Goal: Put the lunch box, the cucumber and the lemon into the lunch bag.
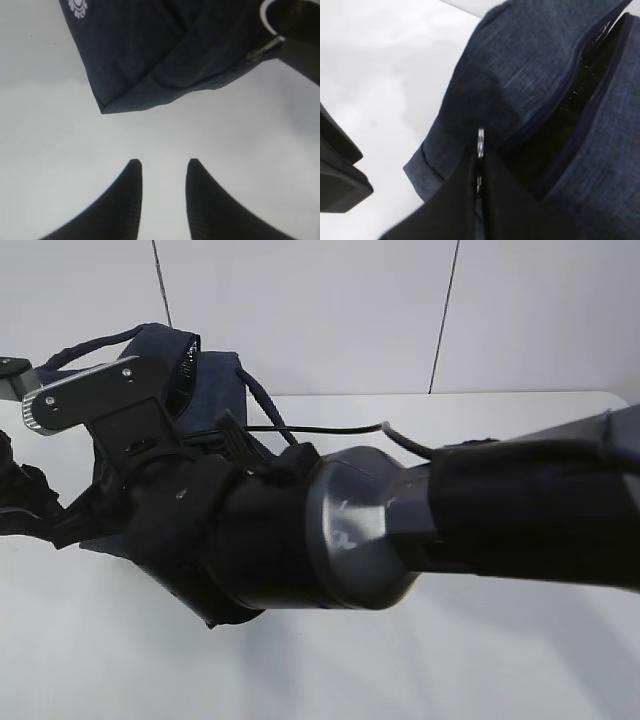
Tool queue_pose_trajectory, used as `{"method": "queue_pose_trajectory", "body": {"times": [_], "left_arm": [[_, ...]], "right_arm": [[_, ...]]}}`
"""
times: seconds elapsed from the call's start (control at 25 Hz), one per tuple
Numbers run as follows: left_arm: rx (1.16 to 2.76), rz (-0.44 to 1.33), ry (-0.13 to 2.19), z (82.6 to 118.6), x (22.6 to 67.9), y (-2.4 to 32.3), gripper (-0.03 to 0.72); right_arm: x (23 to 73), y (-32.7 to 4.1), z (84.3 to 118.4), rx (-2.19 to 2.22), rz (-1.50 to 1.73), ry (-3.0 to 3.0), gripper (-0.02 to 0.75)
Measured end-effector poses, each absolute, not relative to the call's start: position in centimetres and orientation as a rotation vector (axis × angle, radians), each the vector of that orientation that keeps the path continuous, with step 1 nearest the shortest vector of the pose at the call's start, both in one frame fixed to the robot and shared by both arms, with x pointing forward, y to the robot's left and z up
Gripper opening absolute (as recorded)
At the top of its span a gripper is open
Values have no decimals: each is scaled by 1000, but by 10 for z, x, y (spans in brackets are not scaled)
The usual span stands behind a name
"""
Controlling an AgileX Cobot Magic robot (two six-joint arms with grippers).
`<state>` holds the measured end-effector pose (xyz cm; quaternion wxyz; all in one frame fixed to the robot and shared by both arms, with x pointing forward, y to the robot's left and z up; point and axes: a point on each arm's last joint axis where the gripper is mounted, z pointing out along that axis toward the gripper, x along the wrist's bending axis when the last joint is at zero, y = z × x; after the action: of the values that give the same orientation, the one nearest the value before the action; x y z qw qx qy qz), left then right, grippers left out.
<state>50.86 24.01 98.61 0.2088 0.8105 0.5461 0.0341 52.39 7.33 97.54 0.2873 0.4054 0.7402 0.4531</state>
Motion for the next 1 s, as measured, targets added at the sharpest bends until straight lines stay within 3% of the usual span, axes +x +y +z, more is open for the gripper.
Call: {"method": "queue_pose_trajectory", "body": {"times": [0.32, 0.52, 0.84, 1.0], "left_arm": [[2240, 178, 1471, 1006, 499, 242, 212], [2290, 138, 1472, 999, 490, 244, 217], [2223, 220, 1466, 999, 496, 244, 384], [2205, 199, 1389, 998, 500, 238, 415]], "right_arm": [[525, 70, 988, 1100, 1233, 1927, -13], [526, 68, 1002, 1129, 1262, 1863, -13], [526, 68, 1002, 1131, 1263, 1862, -13], [526, 68, 1002, 1133, 1265, 1859, -13]]}}
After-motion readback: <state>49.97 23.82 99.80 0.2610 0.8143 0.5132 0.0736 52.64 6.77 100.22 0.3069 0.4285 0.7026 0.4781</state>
